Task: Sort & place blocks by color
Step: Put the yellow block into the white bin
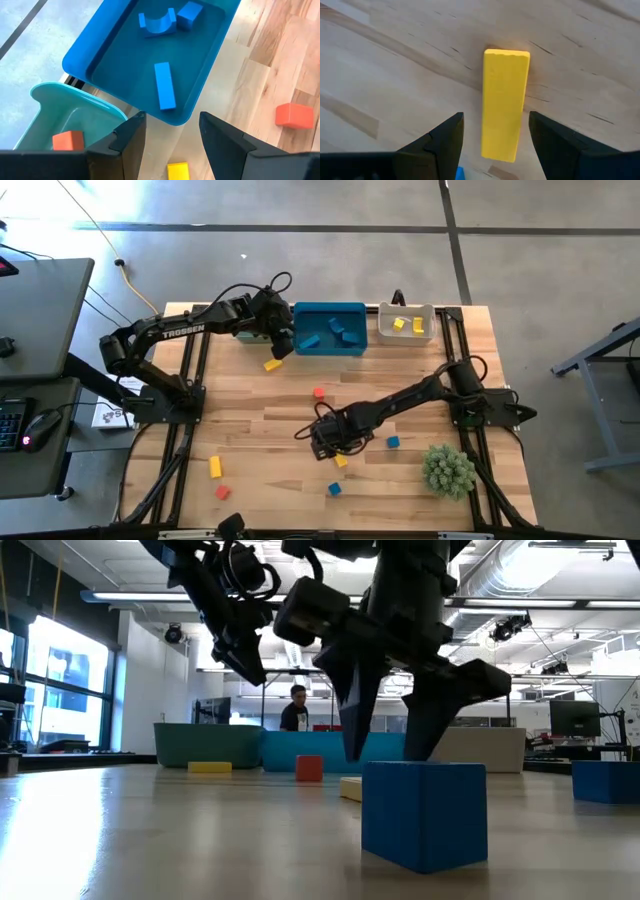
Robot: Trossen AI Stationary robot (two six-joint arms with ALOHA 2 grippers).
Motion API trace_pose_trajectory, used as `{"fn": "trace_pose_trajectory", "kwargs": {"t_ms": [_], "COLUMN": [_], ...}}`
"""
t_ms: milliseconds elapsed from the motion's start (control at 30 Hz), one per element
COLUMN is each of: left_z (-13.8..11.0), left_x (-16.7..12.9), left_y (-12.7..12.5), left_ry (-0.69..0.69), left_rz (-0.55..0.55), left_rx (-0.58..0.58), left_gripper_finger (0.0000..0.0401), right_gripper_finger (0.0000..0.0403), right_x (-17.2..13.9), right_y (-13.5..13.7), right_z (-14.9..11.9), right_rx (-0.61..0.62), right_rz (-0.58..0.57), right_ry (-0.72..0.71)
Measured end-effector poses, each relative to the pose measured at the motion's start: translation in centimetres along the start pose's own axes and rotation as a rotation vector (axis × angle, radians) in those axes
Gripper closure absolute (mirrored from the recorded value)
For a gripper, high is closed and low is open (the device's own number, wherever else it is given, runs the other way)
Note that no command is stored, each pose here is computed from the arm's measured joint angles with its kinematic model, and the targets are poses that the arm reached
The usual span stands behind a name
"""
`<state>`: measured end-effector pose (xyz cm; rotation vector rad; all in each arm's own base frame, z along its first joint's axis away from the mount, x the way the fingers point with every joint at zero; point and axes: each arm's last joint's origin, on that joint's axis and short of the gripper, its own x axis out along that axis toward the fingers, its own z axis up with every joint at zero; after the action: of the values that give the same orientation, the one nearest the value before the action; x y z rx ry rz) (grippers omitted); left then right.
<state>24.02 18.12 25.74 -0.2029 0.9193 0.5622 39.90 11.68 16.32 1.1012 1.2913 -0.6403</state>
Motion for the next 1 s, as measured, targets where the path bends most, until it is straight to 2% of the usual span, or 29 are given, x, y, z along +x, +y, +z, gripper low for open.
{"fn": "trace_pose_trajectory", "kwargs": {"t_ms": [333, 567, 767, 1000], "left_z": [0.0, 0.0, 0.0, 0.0], "left_x": [0.0, 0.0, 0.0, 0.0], "left_y": [0.0, 0.0, 0.0, 0.0], "left_ry": [0.001, 0.001, 0.001, 0.001], "left_rz": [0.0, 0.0, 0.001, 0.002], "left_rx": [0.0, 0.005, 0.035, 0.035], "left_gripper_finger": [0.0227, 0.0227, 0.0227, 0.0227], "right_gripper_finger": [0.0192, 0.0197, 0.0241, 0.0306], "right_x": [2.0, 2.9, 3.0, 3.0], "right_y": [-0.2, -0.6, -0.8, -0.9], "right_z": [0.2, 0.4, 0.4, 0.4], "right_rx": [0.015, 0.132, 0.175, 0.153], "right_rz": [-0.037, -0.089, -0.115, -0.118], "right_ry": [0.006, -0.001, -0.017, -0.033]}}
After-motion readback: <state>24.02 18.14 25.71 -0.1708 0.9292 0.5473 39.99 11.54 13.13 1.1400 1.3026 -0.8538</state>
